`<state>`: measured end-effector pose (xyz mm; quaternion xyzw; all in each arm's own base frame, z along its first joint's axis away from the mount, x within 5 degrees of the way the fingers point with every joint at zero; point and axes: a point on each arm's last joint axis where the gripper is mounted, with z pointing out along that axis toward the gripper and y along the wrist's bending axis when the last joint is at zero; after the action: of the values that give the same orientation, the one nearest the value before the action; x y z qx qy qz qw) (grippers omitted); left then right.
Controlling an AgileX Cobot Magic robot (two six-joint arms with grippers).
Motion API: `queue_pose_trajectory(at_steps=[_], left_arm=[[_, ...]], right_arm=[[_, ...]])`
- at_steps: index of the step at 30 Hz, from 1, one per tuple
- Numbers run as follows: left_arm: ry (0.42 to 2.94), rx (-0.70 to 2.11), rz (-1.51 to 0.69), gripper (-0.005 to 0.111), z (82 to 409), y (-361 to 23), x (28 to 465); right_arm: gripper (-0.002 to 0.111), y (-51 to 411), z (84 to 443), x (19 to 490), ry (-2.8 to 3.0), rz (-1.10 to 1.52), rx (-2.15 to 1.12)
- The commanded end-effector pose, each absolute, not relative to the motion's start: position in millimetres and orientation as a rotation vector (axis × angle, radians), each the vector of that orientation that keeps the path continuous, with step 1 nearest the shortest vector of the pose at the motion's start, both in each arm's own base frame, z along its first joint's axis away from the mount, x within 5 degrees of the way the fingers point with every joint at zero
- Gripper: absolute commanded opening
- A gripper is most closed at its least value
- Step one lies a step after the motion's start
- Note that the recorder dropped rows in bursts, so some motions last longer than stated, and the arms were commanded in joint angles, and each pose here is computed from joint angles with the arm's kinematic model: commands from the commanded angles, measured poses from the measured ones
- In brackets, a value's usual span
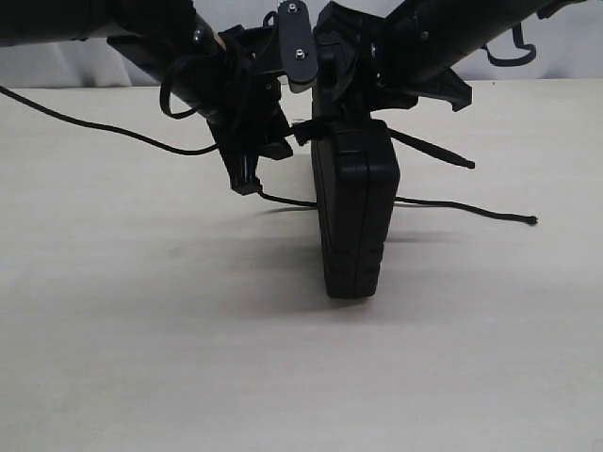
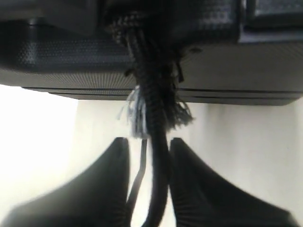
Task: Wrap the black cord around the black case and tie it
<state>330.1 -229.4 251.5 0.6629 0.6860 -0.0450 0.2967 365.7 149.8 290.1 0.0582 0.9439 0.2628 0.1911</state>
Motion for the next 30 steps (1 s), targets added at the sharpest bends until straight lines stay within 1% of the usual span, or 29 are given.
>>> queue_pose_trajectory(at_steps=[1,4,7,10,13,20,30], left_arm=[[1.792,1.678,-0.09,0.017,256,-232,336],[1.785,1.652,-0.128,0.006,257,-236,336],[1.769,1.696,-0.121,0.0,256,-235,335],[1.788,1.701,-0.162,0.0,255,-236,332],[1.754,1.714,-0.209,0.0,256,-243,327],[1.709,1.706,-0.196,0.0,258,-255,322],[1.749,1.711,-0.23,0.0,236,-265,325]], right_arm=[[0.004,150,284,361,2.721,0.704,0.121],[0.004,149,283,361,2.725,0.682,0.1],[0.004,147,284,363,2.714,0.684,0.11],[0.004,147,283,363,2.715,0.683,0.101],[0.004,149,283,361,2.73,0.683,0.093],[0.004,150,283,359,2.754,0.698,0.094],[0.004,150,283,360,2.738,0.714,0.105]])
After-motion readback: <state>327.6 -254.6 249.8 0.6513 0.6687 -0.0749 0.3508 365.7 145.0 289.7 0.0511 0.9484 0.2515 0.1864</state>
